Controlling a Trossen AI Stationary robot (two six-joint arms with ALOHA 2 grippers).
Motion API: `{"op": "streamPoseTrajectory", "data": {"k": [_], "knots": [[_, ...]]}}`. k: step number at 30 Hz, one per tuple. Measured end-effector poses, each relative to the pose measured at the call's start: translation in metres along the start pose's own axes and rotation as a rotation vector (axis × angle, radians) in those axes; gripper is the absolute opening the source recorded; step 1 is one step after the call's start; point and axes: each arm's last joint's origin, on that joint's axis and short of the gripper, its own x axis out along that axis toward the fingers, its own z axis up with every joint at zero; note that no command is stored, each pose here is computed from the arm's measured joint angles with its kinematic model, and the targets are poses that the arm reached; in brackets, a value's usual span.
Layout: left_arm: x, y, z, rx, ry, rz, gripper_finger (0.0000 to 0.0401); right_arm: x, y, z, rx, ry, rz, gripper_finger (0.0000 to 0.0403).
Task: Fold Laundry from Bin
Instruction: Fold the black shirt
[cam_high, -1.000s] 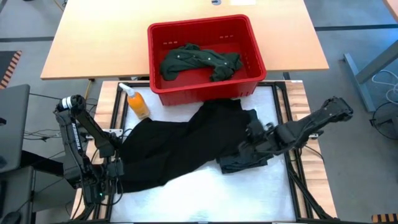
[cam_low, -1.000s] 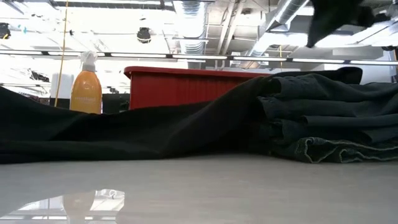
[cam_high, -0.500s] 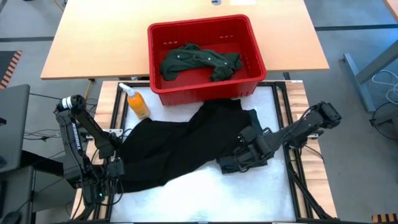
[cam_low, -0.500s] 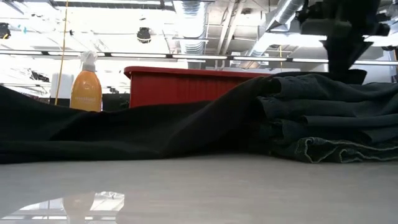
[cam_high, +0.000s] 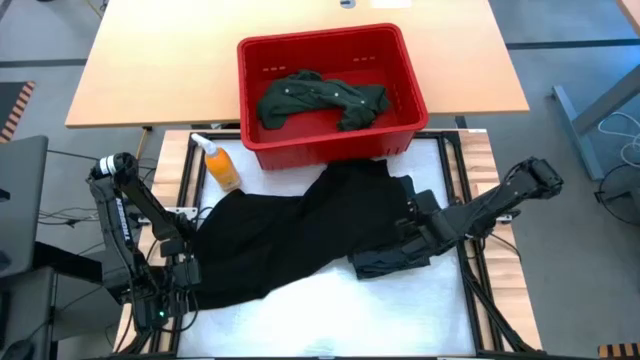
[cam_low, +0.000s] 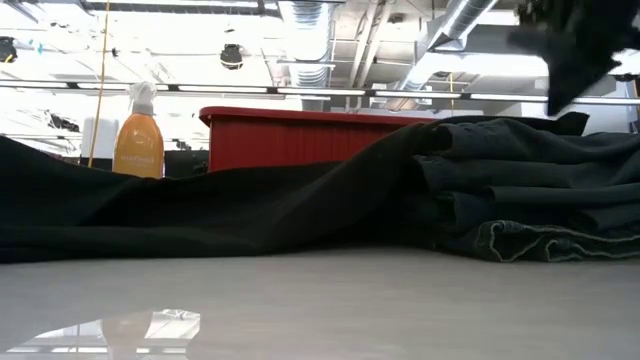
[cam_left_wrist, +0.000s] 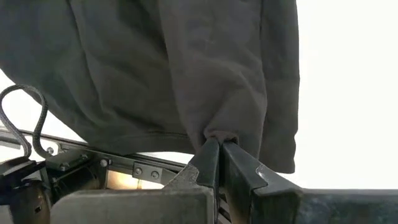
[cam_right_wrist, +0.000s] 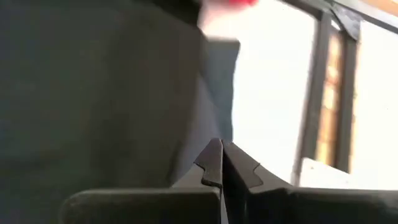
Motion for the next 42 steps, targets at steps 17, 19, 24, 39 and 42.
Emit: {"op": "streamPoseTrajectory", "data": {"k": [17, 19, 24, 39, 42], "knots": [[0.0, 0.0, 0.001, 0.01, -0.023, 0.005, 0.0, -0.03, 0.048, -0.051, -0.059, -0.014, 0.411, 0.002], [0.0, 0.0, 0.001, 0.007, -0.023, 0.005, 0.0, -0.025, 0.05, -0.053, -0.078, -0.023, 0.366, 0.002], [0.0, 0.0, 0.001, 0.007, -0.024, 0.004, 0.0, -0.008, 0.048, -0.05, -0.105, 0.025, 0.184, 0.0021], [-0.002, 0.019, 0.004, -0.08, -0.204, 0.206, 0.0003, -0.001, 0.024, -0.037, -0.069, -0.052, -0.05, 0.0021], [-0.001, 0.025, 0.007, -0.134, -0.165, 0.247, 0.0018, 0.002, 0.026, -0.032, -0.055, -0.082, -0.057, 0.0021]]}}
